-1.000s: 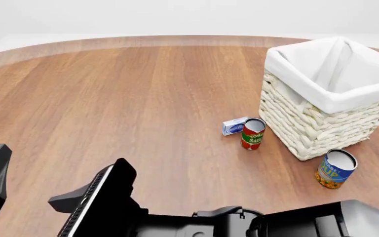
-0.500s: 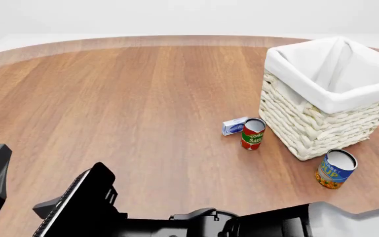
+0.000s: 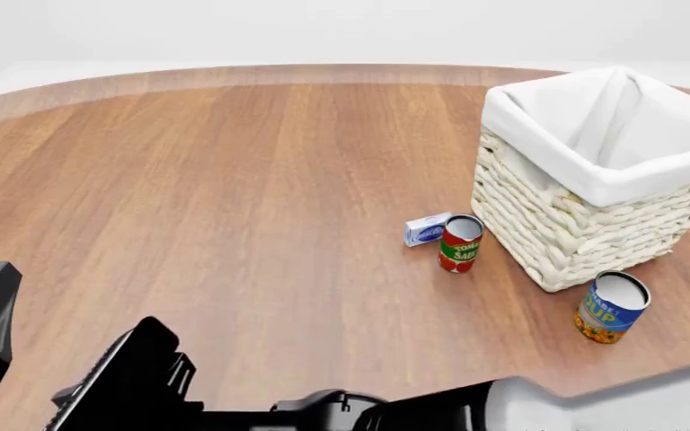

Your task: Pick up the ketchup, and put it in the basket.

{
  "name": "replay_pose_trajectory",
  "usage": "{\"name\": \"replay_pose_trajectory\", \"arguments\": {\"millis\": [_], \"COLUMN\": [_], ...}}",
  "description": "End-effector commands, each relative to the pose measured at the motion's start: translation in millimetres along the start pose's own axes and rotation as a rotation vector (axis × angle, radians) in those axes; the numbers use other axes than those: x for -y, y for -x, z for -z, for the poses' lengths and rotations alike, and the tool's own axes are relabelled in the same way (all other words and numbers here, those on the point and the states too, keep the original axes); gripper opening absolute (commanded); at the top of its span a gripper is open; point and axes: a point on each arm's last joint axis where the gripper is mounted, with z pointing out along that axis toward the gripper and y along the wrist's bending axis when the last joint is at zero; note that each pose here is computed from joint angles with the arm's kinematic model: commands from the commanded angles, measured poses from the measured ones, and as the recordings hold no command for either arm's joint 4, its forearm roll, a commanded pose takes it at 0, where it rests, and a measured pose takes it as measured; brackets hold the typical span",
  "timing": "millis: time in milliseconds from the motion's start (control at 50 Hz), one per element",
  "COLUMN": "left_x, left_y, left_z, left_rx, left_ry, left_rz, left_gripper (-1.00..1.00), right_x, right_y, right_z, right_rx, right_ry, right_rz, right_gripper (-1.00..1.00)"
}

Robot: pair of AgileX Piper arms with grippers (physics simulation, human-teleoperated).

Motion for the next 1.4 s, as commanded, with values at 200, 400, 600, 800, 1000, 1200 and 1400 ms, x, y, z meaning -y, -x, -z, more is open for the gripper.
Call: {"name": "replay_pose_trajectory", "arguments": {"millis": [200, 400, 600, 800, 1000, 1200, 1400], "left_x": [0.0, 0.0, 0.0, 0.0, 0.0, 0.0, 0.0], "left_y": [0.0, 0.0, 0.0, 0.0, 0.0, 0.0, 0.0], "left_z": [0, 0, 0, 0, 0, 0, 0], "left_rx": [0.000, 0.000, 0.000, 0.000, 0.000, 0.000, 0.000], "left_ry": [0.000, 0.000, 0.000, 0.000, 0.000, 0.000, 0.000], "left_rz": [0.000, 0.000, 0.000, 0.000, 0.000, 0.000, 0.000], "left_gripper": [1.00, 1.00, 1.00, 1.00, 1.00, 1.00, 1.00], "right_x": [13, 12, 11, 13, 13, 9, 5], "right_y": [-13, -13, -14, -13, -15, -14, -15], "right_z": [-17, -19, -25, -31, -37, -41, -47], "right_rx": [-0.046, -0.054, -0.062, -0.062, -0.067, -0.068, -0.072], "right_ry": [-0.033, -0.032, -0.030, -0.035, -0.036, -0.027, -0.018], "right_rz": [-0.020, -0.023, -0.024, -0.026, -0.029, -0.032, -0.036], "right_gripper": [1.00, 1.00, 1.00, 1.00, 1.00, 1.00, 1.00]}}
